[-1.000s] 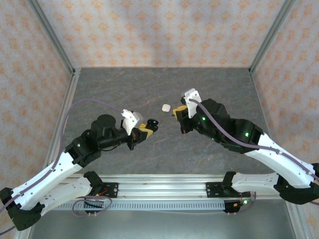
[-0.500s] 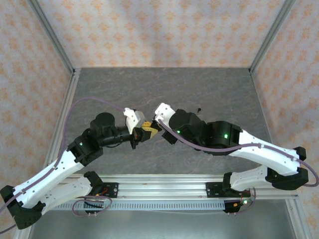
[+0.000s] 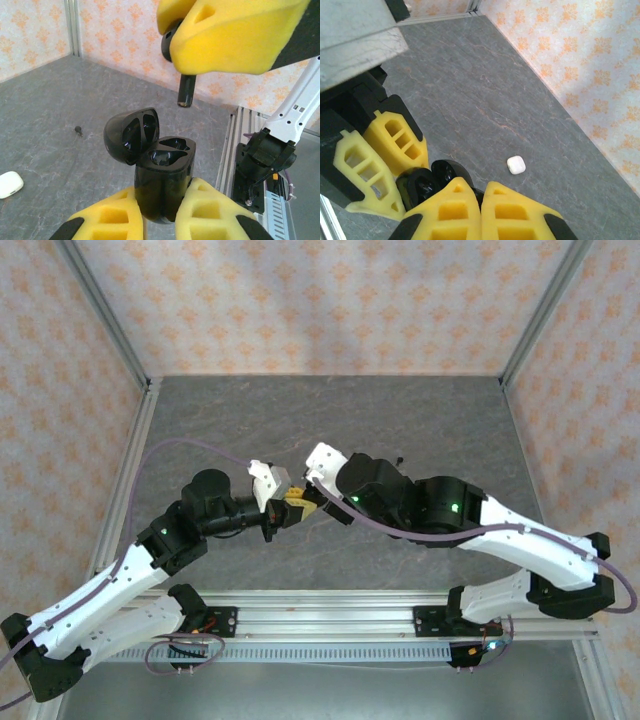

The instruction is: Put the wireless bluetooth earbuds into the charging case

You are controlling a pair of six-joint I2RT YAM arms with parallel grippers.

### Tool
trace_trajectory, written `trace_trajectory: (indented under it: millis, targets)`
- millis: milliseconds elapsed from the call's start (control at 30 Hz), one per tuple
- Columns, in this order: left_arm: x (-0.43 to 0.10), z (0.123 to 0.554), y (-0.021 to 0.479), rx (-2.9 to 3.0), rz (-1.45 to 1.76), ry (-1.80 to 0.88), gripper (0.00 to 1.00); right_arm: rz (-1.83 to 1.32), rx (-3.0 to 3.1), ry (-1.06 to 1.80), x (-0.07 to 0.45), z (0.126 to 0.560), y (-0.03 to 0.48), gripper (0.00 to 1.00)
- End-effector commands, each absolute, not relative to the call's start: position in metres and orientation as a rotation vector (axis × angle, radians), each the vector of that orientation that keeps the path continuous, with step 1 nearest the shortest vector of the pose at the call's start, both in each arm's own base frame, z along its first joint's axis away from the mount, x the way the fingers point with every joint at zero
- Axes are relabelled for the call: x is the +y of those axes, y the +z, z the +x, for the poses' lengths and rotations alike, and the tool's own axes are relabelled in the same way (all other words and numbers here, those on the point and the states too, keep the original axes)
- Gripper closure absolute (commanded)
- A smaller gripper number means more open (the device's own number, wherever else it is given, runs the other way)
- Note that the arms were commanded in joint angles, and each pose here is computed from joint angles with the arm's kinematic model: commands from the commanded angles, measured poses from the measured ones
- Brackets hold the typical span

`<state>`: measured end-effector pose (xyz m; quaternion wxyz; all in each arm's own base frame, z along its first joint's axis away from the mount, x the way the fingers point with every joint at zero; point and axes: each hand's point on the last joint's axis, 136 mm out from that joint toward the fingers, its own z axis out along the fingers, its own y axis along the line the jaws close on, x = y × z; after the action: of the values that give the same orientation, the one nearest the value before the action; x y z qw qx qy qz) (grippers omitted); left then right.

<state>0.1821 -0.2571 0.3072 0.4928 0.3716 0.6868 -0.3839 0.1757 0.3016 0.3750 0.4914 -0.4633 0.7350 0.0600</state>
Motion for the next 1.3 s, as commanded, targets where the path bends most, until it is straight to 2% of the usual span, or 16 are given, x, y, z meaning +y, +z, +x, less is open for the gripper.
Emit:
trace_trajectory:
  millis: [0, 1267]
  targets:
    - [-0.26, 0.176, 0.317, 1.593, 0.938, -0.941, 1.0, -1.177, 1.779, 0.082, 0.3, 0.175, 0.372, 0.99]
    - [-0.264, 0.185, 0.328, 1.588, 0.871, -0.96, 1.0, -1.257, 1.797, 0.14, 0.31, 0.161, 0.34, 0.99]
